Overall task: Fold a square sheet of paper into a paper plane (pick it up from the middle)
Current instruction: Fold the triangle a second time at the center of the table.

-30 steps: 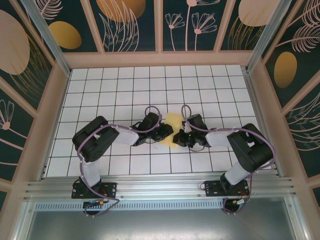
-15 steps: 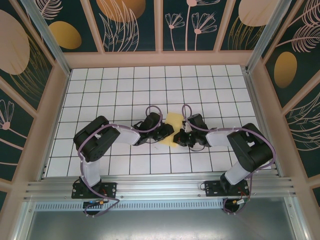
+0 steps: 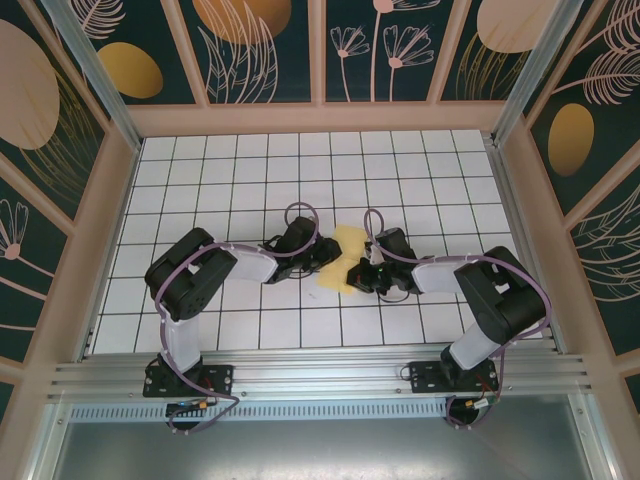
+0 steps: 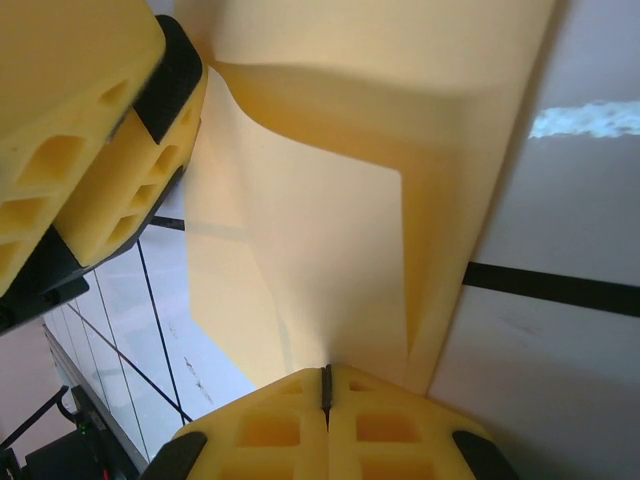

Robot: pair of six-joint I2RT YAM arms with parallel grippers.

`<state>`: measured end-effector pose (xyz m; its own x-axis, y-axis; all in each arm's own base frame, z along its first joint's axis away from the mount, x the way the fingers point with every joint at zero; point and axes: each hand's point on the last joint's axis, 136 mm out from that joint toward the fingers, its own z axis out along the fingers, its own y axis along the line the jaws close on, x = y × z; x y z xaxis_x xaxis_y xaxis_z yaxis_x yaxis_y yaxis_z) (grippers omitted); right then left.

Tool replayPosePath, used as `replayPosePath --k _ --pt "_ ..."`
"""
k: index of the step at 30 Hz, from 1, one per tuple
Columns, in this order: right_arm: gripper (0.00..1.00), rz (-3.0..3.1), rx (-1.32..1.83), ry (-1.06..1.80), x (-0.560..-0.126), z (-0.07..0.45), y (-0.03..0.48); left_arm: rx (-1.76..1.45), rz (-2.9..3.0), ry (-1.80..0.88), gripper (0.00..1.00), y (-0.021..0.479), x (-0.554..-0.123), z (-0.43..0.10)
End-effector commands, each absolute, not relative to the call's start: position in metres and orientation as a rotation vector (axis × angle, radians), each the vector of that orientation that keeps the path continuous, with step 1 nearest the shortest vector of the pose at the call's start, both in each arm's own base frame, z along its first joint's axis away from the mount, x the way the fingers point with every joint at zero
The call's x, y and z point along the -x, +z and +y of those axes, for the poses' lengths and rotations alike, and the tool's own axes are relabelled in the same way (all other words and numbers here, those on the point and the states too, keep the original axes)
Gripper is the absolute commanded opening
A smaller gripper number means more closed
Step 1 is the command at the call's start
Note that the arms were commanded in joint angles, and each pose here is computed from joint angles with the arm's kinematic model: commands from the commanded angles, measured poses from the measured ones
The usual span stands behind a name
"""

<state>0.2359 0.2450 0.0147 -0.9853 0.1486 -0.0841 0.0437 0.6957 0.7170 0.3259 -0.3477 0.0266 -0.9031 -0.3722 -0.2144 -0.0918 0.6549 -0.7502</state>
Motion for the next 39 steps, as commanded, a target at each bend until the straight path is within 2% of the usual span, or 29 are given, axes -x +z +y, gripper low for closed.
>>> replayPosePath --k 1,11,20,22,27,29,33,39 --pt "0.0 2.931 -0.265 0.985 -0.21 0.215 -0.023 0.39 2.543 -0.972 0.3 0.012 -0.339 -0.331" --pt "0.0 2.921 -0.263 1.007 -0.21 0.217 -0.02 0.381 2.575 -0.87 0.31 0.005 -0.347 -0.318" --pt "0.0 2.897 -0.249 1.036 -0.217 0.223 -0.014 0.292 2.473 -0.977 0.37 0.069 -0.363 -0.336" --pt "0.0 2.889 -0.244 1.047 -0.219 0.225 -0.011 0.272 2.468 -1.047 0.35 0.077 -0.356 -0.341" --pt "0.0 2.818 -0.204 1.128 -0.229 0.236 0.008 0.246 2.465 -1.272 0.18 0.081 -0.323 -0.352" --pt "0.01 2.783 -0.183 1.153 -0.234 0.239 0.019 0.228 2.474 -1.322 0.15 0.08 -0.312 -0.357" --pt "0.02 2.719 -0.138 1.195 -0.24 0.245 0.041 0.182 2.514 -1.358 0.13 0.069 -0.298 -0.37" --pt "0.02 2.699 -0.099 1.242 -0.241 0.251 0.052 0.221 2.545 -1.334 0.13 0.053 -0.302 -0.373"
